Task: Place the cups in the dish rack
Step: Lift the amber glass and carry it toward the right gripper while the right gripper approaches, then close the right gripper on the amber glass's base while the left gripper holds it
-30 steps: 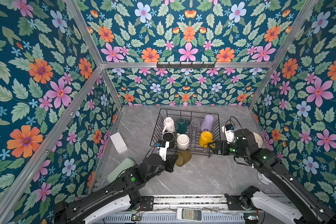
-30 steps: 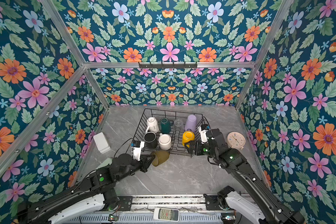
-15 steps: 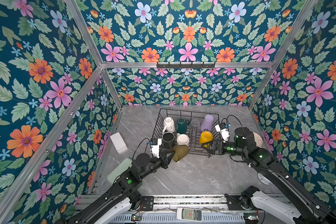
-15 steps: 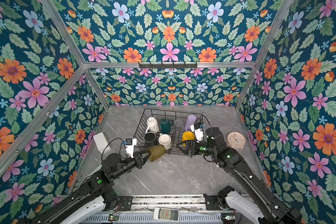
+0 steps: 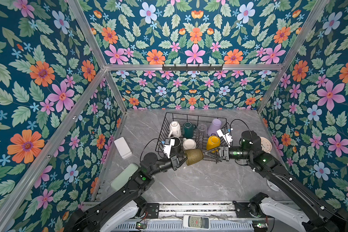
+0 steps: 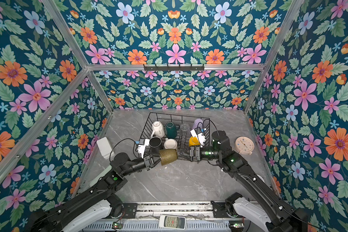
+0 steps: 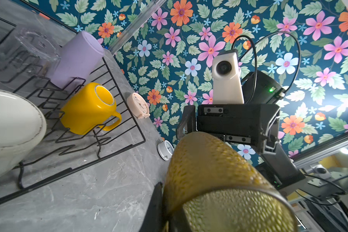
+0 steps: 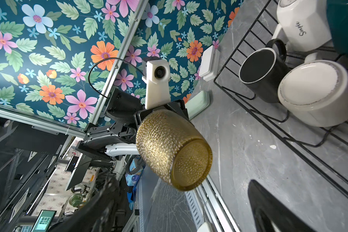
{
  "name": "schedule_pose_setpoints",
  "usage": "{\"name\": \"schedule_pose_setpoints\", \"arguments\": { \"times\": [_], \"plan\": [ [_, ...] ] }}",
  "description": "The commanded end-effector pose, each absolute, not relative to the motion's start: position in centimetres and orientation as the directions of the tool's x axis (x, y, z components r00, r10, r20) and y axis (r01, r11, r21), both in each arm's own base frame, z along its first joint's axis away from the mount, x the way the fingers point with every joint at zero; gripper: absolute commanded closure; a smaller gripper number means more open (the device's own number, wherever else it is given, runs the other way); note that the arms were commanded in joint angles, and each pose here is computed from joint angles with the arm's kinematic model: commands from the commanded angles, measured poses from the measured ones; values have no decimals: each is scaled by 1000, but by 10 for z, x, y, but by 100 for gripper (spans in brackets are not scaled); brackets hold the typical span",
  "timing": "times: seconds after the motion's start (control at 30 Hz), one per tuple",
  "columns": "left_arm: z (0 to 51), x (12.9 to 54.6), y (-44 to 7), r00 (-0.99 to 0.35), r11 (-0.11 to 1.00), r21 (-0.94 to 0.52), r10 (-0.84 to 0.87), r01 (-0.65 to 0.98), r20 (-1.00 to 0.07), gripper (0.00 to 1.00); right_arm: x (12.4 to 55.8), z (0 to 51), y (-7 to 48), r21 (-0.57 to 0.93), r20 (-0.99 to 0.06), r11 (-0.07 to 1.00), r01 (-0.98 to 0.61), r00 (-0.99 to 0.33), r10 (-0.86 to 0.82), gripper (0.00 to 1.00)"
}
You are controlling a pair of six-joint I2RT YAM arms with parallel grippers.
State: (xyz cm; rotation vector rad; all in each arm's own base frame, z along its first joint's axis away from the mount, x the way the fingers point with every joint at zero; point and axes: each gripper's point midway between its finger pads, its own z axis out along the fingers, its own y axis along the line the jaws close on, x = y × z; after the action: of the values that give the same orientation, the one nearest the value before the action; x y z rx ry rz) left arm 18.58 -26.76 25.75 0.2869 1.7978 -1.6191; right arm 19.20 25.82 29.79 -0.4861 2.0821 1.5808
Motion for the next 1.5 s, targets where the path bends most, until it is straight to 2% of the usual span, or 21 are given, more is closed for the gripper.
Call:
{"name": "schedule_pose_setpoints", "arguments": {
  "times": [0.0, 0.33, 0.57, 0.9, 1.23, 1.47],
  "plan": [
    [280, 178, -272, -722, 91, -767, -283, 636, -632, 100, 188, 309, 263, 787, -591, 214, -578, -807, -3, 2],
    [285, 179, -277, -731, 46, -767, -272, 640, -626, 100, 185, 298, 284, 798, -568, 205, -566, -821, -58, 3],
    [285, 177, -279, -738, 35, -770, -260, 638, -623, 100, 184, 302, 302, 801, -571, 159, -577, -817, -86, 3],
    [285, 176, -279, -739, 31, -770, -259, 637, -622, 100, 183, 299, 311, 811, -554, 148, -565, -825, -112, 9],
    [285, 176, -280, -743, 24, -773, -256, 634, -618, 100, 182, 293, 313, 821, -537, 148, -551, -834, -125, 20],
    [284, 177, -279, -746, 26, -776, -257, 630, -614, 100, 182, 290, 312, 826, -527, 158, -542, -840, -127, 41]
  ]
}}
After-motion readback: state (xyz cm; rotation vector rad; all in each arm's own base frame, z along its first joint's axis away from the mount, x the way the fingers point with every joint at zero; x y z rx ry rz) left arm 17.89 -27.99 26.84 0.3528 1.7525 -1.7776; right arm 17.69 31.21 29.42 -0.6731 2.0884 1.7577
